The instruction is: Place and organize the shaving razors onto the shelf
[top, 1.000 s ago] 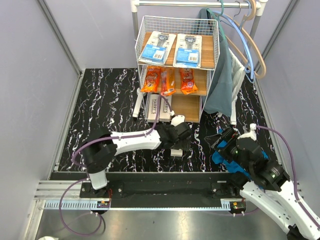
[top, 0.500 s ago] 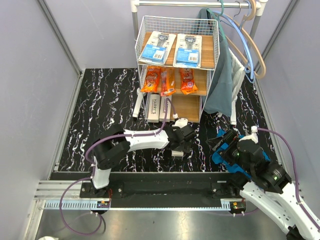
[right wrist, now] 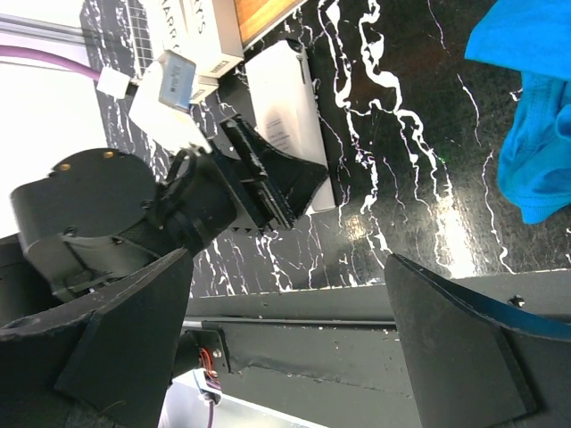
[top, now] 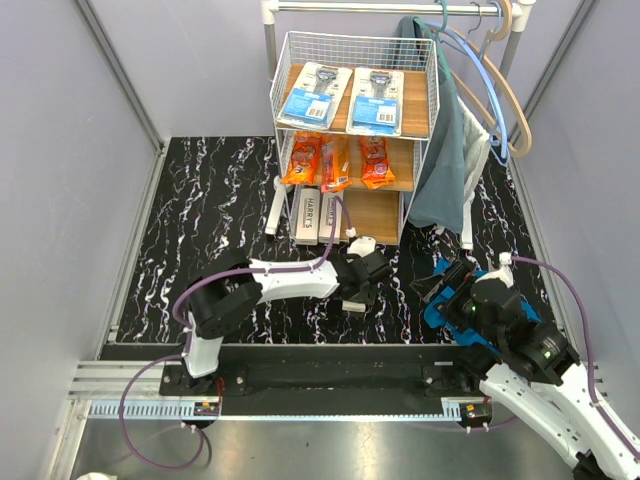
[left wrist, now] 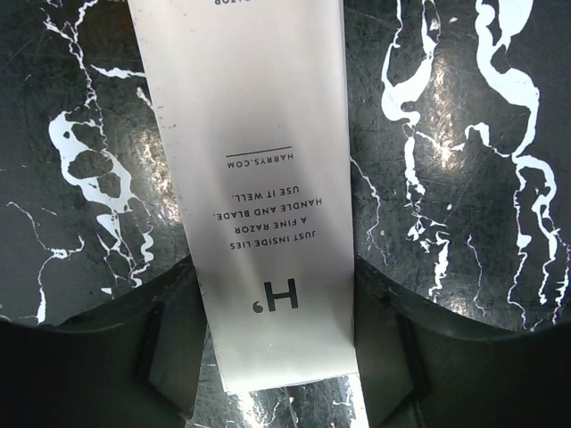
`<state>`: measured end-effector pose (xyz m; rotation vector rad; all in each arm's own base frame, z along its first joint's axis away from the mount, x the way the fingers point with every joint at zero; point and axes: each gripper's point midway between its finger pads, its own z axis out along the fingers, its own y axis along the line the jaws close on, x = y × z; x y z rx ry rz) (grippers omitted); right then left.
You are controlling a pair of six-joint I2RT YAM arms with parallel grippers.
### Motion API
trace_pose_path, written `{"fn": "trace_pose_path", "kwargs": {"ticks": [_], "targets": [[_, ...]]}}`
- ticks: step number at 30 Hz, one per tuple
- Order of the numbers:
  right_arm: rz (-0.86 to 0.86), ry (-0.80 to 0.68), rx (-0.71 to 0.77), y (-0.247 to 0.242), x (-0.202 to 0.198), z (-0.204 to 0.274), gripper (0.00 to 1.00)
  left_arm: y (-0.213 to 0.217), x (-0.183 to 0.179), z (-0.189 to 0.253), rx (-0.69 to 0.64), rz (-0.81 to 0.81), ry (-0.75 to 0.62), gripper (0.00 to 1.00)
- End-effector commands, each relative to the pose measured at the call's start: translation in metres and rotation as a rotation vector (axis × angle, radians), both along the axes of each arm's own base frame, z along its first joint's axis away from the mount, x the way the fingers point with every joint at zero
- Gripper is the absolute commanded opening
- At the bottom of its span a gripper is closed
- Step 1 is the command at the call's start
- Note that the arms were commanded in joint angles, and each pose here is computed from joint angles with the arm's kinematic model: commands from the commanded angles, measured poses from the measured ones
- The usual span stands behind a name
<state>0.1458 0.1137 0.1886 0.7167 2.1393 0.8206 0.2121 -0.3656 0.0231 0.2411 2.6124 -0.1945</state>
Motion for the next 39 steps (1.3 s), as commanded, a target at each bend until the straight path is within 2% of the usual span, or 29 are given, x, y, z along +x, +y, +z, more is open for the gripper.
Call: {"fn": "trace_pose_path", "kwargs": {"ticks": [1, 12, 18, 21, 22, 27, 28, 32, 37, 39], "targets": [[0.003, -0.002, 0.012, 0.006, 0.005, 0.002, 0.98, 0.002, 0.009, 0.039, -0.057, 0.017, -0.09, 0.5], [0.076, 0.002, 0.008, 0.031, 0.02, 0.004, 1.0, 0.062, -0.015, 0.102, -0.197, 0.098, -0.17, 0.5], [0.126, -0.02, 0.057, 0.063, 0.039, 0.011, 1.0, 0.122, -0.02, 0.111, -0.211, 0.222, -0.167, 0.49], [0.178, -0.056, 0.067, 0.097, 0.046, 0.018, 1.0, 0.149, -0.013, 0.121, -0.275, 0.28, -0.164, 0.49], [0.164, -0.051, 0.018, 0.11, 0.056, 0.008, 1.0, 0.154, -0.012, 0.122, -0.291, 0.282, -0.152, 0.5], [0.359, -0.075, -0.025, 0.216, 0.037, 0.011, 1.0, 0.206, 0.004, 0.138, -0.318, 0.38, -0.183, 0.53], [0.381, -0.053, -0.066, 0.237, 0.037, -0.01, 1.0, 0.212, 0.004, 0.14, -0.327, 0.391, -0.18, 0.53], [0.467, -0.094, -0.049, 0.296, 0.032, -0.005, 1.0, 0.254, 0.013, 0.15, -0.372, 0.509, -0.209, 0.53], [0.509, -0.27, 0.005, 0.339, 0.031, 0.02, 0.99, 0.249, 0.013, 0.15, -0.537, 0.514, -0.131, 0.53], [0.52, -0.316, -0.032, 0.344, 0.033, 0.023, 0.99, 0.247, 0.017, 0.148, -0.589, 0.53, -0.121, 0.53]]}}
